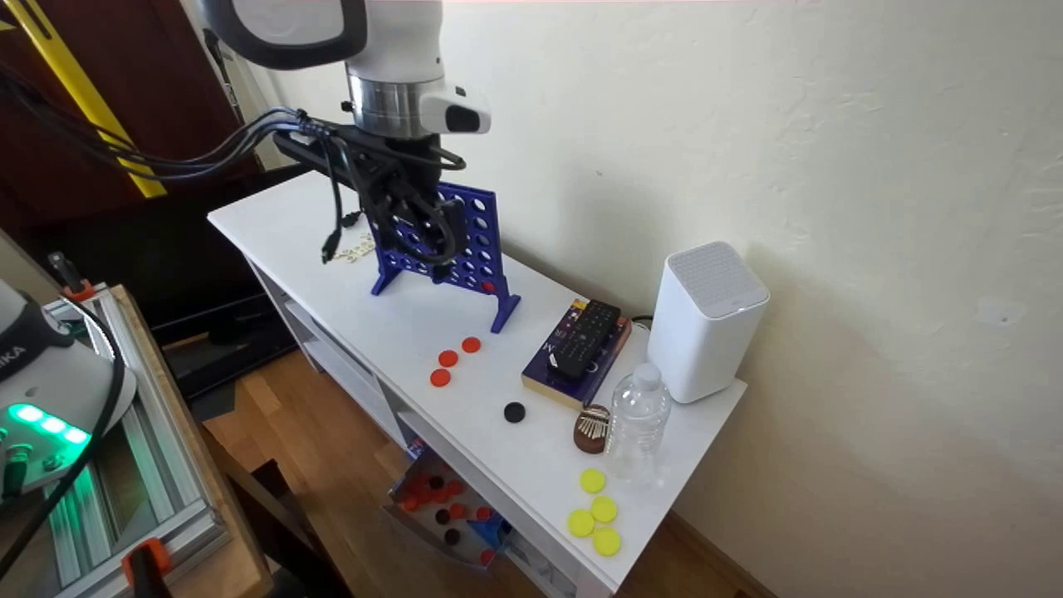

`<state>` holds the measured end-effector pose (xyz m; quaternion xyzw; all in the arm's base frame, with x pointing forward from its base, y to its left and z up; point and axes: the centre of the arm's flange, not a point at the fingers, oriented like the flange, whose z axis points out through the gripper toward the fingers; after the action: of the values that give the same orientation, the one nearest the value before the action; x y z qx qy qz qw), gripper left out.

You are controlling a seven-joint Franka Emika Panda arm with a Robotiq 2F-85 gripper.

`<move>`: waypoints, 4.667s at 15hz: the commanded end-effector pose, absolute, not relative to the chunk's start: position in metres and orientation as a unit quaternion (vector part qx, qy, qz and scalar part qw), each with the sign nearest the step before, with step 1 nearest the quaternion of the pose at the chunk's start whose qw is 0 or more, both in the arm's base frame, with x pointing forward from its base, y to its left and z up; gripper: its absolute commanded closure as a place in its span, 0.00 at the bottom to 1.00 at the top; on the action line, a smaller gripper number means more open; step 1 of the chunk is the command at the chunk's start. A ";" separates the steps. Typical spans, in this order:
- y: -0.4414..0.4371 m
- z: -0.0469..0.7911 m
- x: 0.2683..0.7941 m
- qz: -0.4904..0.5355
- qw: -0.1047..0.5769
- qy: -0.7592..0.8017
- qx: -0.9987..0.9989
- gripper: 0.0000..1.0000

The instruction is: Put one orange ring inside the blue gameboard.

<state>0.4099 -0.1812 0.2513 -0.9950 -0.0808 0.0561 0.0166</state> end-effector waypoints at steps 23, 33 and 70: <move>-0.191 0.112 0.459 0.093 0.021 -0.028 -0.995 0.00; -0.181 0.077 0.492 0.088 0.036 -0.015 -0.995 0.00; -0.167 0.022 0.513 0.106 0.022 -0.016 -0.994 0.34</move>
<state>0.5080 -0.1699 0.0279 -0.9941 -0.0169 0.1024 0.0314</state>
